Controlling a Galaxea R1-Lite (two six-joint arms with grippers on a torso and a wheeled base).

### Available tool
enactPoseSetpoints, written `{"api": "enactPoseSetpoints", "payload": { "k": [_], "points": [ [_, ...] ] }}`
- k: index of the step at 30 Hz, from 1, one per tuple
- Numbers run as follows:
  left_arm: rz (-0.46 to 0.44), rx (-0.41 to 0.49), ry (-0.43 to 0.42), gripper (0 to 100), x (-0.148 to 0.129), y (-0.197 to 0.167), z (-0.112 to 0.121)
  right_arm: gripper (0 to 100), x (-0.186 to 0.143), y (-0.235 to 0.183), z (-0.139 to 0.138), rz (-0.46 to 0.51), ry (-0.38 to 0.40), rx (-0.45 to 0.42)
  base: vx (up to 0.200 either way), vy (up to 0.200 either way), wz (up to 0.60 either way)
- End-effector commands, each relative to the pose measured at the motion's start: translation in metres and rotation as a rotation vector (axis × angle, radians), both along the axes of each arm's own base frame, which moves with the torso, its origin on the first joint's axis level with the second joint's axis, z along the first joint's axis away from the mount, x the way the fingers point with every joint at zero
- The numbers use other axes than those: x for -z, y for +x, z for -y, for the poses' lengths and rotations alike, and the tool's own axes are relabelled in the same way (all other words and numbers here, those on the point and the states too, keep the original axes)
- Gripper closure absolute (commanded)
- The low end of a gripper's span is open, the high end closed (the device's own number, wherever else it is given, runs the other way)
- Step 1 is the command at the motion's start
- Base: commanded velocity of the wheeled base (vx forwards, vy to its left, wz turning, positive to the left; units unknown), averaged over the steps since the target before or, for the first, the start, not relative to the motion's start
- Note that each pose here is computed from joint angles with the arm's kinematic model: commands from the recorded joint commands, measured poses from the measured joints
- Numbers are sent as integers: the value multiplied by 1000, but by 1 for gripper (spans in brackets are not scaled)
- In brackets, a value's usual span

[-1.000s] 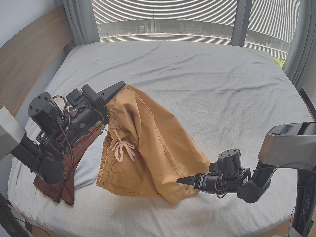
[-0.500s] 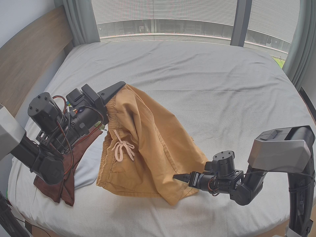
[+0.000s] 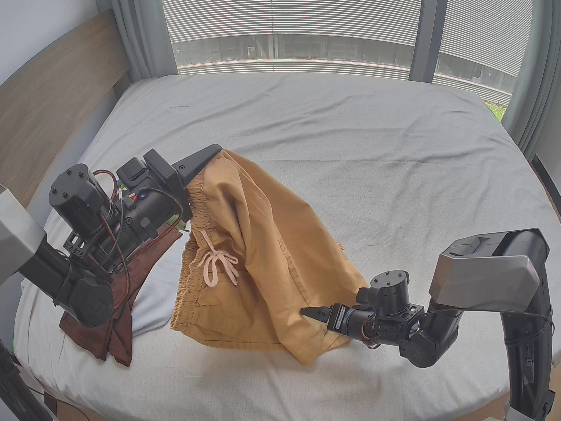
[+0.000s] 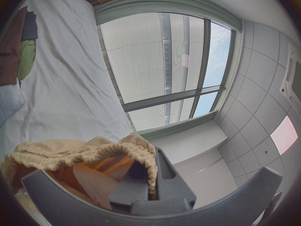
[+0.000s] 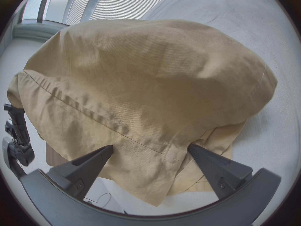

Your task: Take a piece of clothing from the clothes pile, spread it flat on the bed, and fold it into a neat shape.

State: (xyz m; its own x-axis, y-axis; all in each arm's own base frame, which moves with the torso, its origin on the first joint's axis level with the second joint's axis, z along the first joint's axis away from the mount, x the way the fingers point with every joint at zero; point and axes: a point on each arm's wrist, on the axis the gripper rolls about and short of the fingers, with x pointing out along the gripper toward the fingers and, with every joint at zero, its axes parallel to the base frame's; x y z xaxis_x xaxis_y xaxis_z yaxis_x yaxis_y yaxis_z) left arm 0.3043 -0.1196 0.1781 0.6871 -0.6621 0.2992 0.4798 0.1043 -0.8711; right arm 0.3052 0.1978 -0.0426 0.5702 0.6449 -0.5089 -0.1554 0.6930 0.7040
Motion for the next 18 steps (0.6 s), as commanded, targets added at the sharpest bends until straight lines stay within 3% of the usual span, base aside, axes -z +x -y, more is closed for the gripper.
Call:
{"api": "enactPoseSetpoints", "payload": {
  "k": [1, 18],
  "points": [
    [-5, -9, 4, 100, 3, 4, -2, 0, -8, -1, -6, -13, 71, 17, 0, 0, 0],
    [-17, -25, 9, 100, 8, 10, -5, 0, -25, -11, -1, 5, 190, 40, 0, 0, 0]
  ]
}}
